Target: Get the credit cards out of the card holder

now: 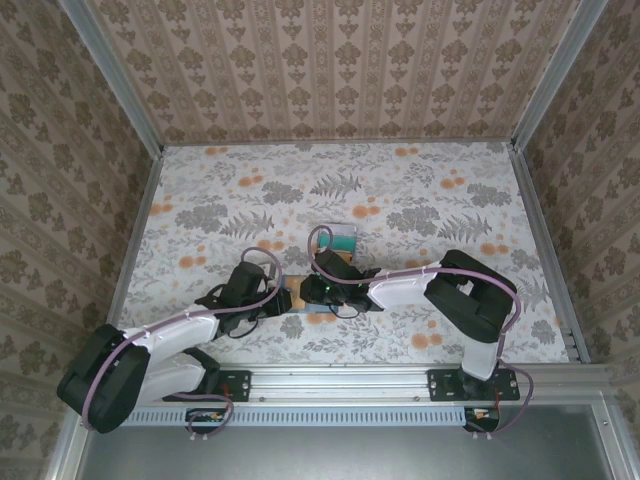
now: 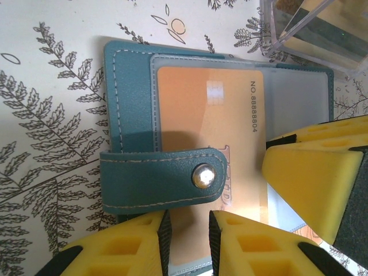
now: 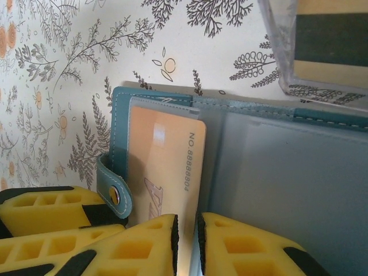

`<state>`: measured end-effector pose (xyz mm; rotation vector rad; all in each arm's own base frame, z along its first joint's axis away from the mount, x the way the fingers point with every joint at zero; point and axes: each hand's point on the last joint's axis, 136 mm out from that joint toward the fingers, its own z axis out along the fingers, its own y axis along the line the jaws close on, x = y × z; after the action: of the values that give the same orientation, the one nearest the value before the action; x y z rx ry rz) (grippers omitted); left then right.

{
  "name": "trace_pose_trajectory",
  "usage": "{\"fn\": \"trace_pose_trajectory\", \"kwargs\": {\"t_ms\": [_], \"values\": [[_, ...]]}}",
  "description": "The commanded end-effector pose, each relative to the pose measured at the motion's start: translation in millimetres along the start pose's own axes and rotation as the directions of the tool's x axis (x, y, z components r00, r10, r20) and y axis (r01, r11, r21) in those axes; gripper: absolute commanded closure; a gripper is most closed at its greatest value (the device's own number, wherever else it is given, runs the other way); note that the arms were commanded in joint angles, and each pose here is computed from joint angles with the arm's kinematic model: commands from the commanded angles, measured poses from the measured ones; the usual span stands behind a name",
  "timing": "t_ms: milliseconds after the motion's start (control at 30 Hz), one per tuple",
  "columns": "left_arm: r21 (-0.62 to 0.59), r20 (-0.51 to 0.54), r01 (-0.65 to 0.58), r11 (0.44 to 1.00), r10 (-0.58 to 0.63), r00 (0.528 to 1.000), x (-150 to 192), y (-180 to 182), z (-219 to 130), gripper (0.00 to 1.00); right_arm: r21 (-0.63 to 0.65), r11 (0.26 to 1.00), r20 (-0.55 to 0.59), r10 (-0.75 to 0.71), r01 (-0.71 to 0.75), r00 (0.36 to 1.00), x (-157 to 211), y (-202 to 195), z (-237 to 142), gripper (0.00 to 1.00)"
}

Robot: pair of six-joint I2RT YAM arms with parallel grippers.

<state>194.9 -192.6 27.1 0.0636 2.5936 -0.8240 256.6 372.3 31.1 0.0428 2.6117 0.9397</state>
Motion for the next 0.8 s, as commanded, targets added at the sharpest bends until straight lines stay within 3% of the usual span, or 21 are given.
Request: {"fn": "trace_pose_trajectory", "kwargs": {"t_ms": [0,267,600,767], "values": [[-0.007,-0.026,0.011,1.0,-0.011,1.0,8,3,2,0.73,0.05,0.998,-0.001,0.025,-0.025,1.0,0,-10,-1,0.79],[-0.012,-0.024,0.011,1.0,-0.012,1.0,8,4,2,0.74,0.066,0.997,-0.018,0.033,-0.031,0.999,2,-15,3,0.8],[-0.009,-0.029,0.007,1.0,-0.007,1.0,9,3,3,0.74,-0.003,1.0,-0.025,0.028,-0.028,0.999,0,-1,7,0.85],[-0.014,-0.031,0.01,1.0,-0.01,0.999,9,3,3,0.75,-0.015,0.999,-0.022,0.031,-0.031,0.999,1,-1,7,1.0]]}}
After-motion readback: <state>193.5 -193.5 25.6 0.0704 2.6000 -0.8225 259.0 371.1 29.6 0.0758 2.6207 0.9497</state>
